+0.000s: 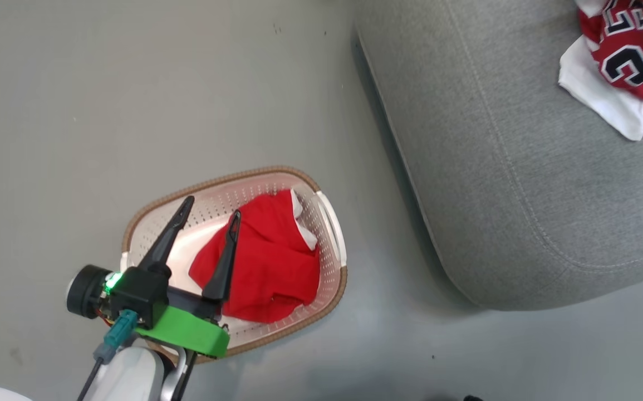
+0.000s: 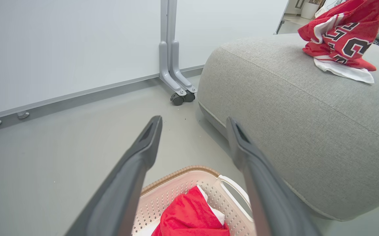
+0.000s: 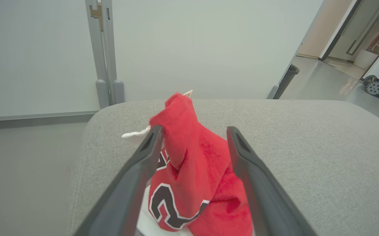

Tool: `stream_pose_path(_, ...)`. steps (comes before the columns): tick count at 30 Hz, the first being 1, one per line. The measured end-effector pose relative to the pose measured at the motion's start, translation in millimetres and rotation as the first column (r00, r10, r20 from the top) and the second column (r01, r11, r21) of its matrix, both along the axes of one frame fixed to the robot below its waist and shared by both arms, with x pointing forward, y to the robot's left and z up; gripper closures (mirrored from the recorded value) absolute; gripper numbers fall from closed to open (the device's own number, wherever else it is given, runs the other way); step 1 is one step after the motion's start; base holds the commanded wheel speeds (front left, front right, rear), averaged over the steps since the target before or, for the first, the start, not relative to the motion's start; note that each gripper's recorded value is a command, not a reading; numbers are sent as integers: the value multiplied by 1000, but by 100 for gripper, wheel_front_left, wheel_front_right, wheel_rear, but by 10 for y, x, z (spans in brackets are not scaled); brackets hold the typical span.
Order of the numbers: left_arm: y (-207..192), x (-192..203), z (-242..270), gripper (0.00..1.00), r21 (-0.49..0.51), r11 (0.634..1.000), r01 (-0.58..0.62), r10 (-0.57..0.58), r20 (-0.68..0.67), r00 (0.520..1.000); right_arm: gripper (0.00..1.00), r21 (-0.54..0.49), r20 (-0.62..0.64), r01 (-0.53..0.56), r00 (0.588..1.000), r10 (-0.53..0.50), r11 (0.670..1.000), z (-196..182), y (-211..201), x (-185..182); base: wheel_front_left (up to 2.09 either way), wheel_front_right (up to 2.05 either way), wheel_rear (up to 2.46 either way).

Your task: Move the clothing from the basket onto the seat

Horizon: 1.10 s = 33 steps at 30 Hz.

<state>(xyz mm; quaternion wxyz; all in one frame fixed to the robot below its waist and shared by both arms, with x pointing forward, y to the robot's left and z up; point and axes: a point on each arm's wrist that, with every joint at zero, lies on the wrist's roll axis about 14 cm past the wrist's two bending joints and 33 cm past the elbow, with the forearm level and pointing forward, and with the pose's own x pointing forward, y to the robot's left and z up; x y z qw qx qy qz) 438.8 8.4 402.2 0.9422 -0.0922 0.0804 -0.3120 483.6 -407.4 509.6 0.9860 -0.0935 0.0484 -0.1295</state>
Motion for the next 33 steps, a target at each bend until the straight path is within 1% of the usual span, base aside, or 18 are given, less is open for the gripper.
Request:
stream_pose_path(4, -37, -91, 213, 0, -20, 1000, -11, 12, 30, 999, 0, -17, 44, -55, 997, 56, 998, 266, 101, -137, 0, 0, 0)
stream_pose_path(8, -40, -160, 441, 0, -35, 999, -26, 28, 73, 997, 0, -21, 134, -81, 987, 84, 996, 634, 145, -287, 0, 0, 0)
stream_pose_path(10, -19, -189, 543, 0, -41, 998, -38, 42, 93, 995, 0, -10, 203, -84, 976, 85, 996, 857, 153, -366, 0, 0, 0)
stream_pose_path(13, 37, -232, 708, 0, -52, 996, -68, 74, 127, 989, 0, 6, 317, -97, 944, 90, 995, 1202, 203, -514, 0, 0, 0)
stream_pose_path(17, 69, -313, 900, 0, -66, 994, -84, 94, 169, 981, 0, -13, 397, -153, 906, 146, 988, 1439, 413, -713, 0, 0, 0)
stream_pose_path(20, 83, -386, 1020, 0, -70, 994, -88, 100, 198, 975, 0, -44, 468, -204, 861, 200, 978, 1674, 615, -878, 0, 0, 0)
stream_pose_path(22, 85, -428, 1089, 0, -69, 994, -88, 101, 216, 971, 0, -57, 505, -214, 836, 213, 975, 1782, 680, -993, 0, 0, 0)
stream_pose_path(26, 129, -482, 1194, 0, -78, 992, -103, 119, 240, 963, 0, -58, 554, -264, 794, 251, 963, 1849, 924, -1146, 0, 0, 0)
stream_pose_path(30, 179, -545, 1222, 0, -81, 989, -120, 137, 244, 960, 0, -14, 581, -300, 774, 252, 954, 1764, 1114, -1267, 0, 0, 0)
stream_pose_path(33, 273, -558, 1250, 0, -85, 985, -150, 167, 250, 954, 0, 20, 581, -326, 773, 255, 945, 1637, 1265, -1321, 0, 0, 0)
